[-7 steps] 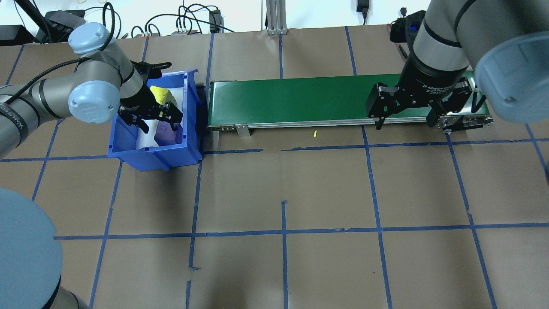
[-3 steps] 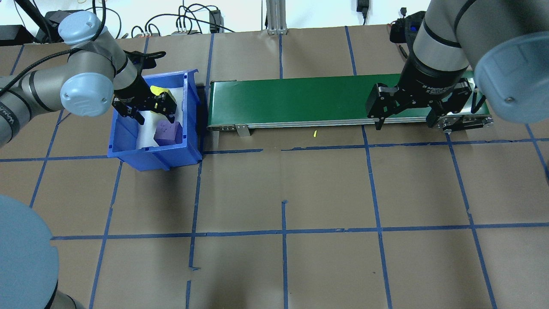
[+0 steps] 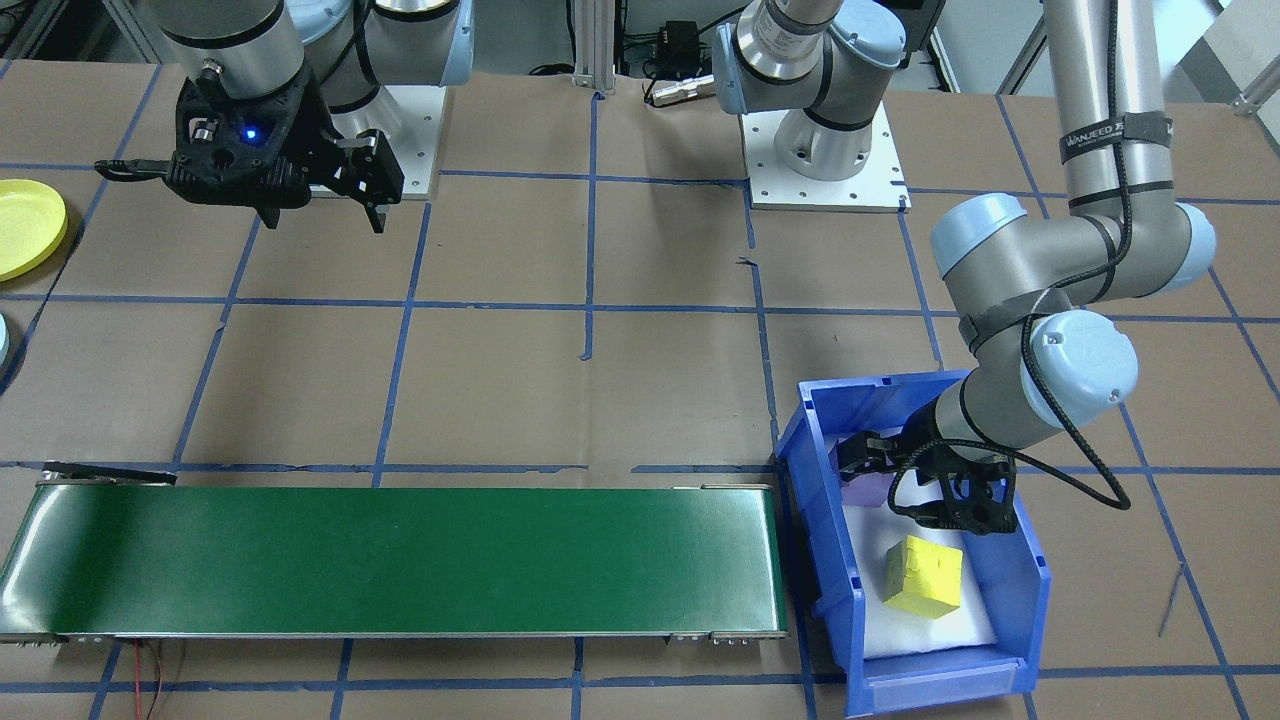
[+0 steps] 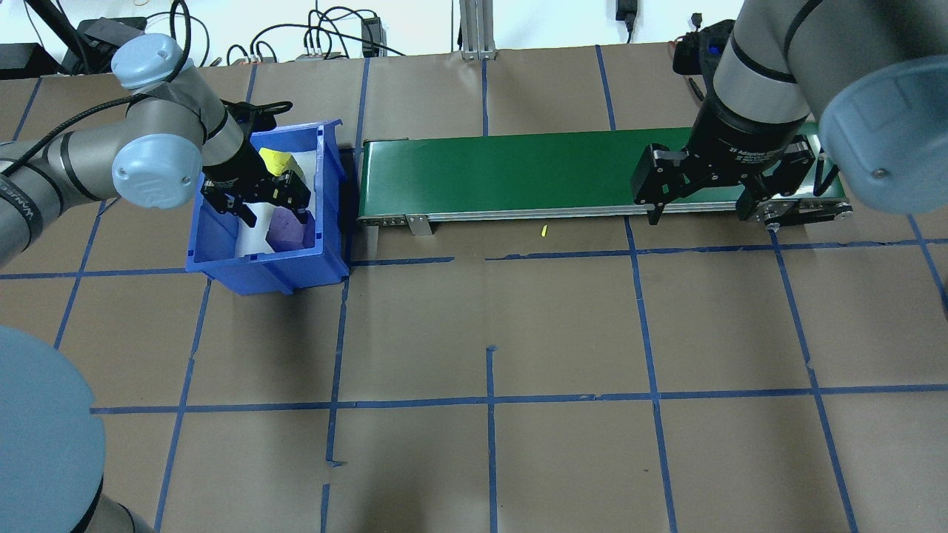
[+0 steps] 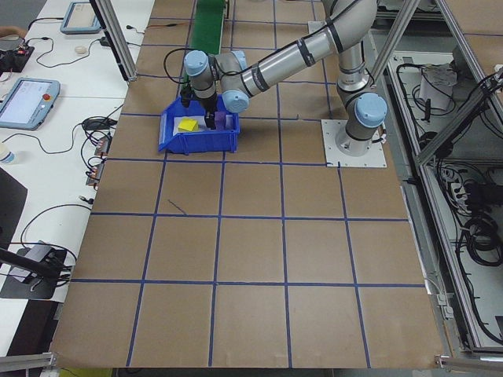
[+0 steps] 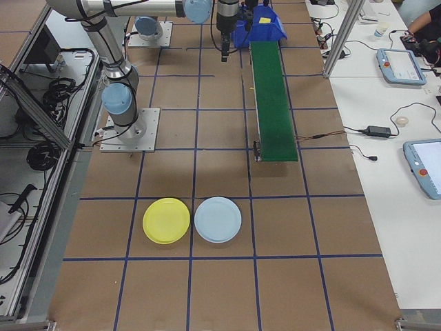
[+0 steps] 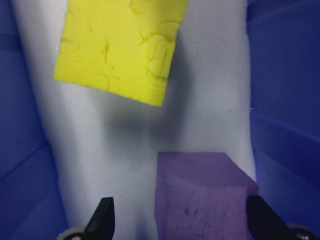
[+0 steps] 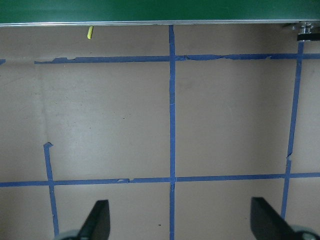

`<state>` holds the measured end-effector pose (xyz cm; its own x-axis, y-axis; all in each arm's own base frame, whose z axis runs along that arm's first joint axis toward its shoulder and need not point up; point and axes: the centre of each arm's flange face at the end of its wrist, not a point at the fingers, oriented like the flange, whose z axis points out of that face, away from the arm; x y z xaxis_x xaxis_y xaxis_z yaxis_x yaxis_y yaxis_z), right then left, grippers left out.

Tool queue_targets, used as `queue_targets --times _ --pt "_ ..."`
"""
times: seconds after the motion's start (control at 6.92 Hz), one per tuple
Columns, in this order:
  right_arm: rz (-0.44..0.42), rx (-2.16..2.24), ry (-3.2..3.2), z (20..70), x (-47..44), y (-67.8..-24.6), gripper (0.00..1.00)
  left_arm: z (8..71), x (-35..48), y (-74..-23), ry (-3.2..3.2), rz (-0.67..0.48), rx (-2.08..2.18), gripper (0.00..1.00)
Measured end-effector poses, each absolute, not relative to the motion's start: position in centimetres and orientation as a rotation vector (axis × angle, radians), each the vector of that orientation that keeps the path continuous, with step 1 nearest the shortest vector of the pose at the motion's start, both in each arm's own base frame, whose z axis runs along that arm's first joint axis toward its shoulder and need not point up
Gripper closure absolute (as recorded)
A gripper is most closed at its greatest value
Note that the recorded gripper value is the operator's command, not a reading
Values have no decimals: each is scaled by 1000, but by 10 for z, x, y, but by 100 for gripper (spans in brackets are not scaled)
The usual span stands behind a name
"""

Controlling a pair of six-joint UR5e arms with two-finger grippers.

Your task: Move block left to right into plate

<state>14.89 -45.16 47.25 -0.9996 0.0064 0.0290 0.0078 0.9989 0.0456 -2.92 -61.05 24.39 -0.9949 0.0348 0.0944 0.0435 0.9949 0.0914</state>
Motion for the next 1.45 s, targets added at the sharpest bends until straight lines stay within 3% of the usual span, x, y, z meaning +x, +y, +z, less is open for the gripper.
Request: queue_targets --times 0.87,1.01,1.16,1.45 --pt "-71 -12 -3112 473 149 -452 0 248 -32 -611 -3012 -131 -68 6" --pt "-71 -12 -3112 473 149 -452 0 241 -33 -606 -3004 -156 -66 22" --pt "-71 -12 -3113 473 149 -452 0 231 -34 -602 -2998 -182 -71 72" --pt "-71 -12 -3113 473 149 -452 0 229 -33 -602 -3001 -176 -109 78"
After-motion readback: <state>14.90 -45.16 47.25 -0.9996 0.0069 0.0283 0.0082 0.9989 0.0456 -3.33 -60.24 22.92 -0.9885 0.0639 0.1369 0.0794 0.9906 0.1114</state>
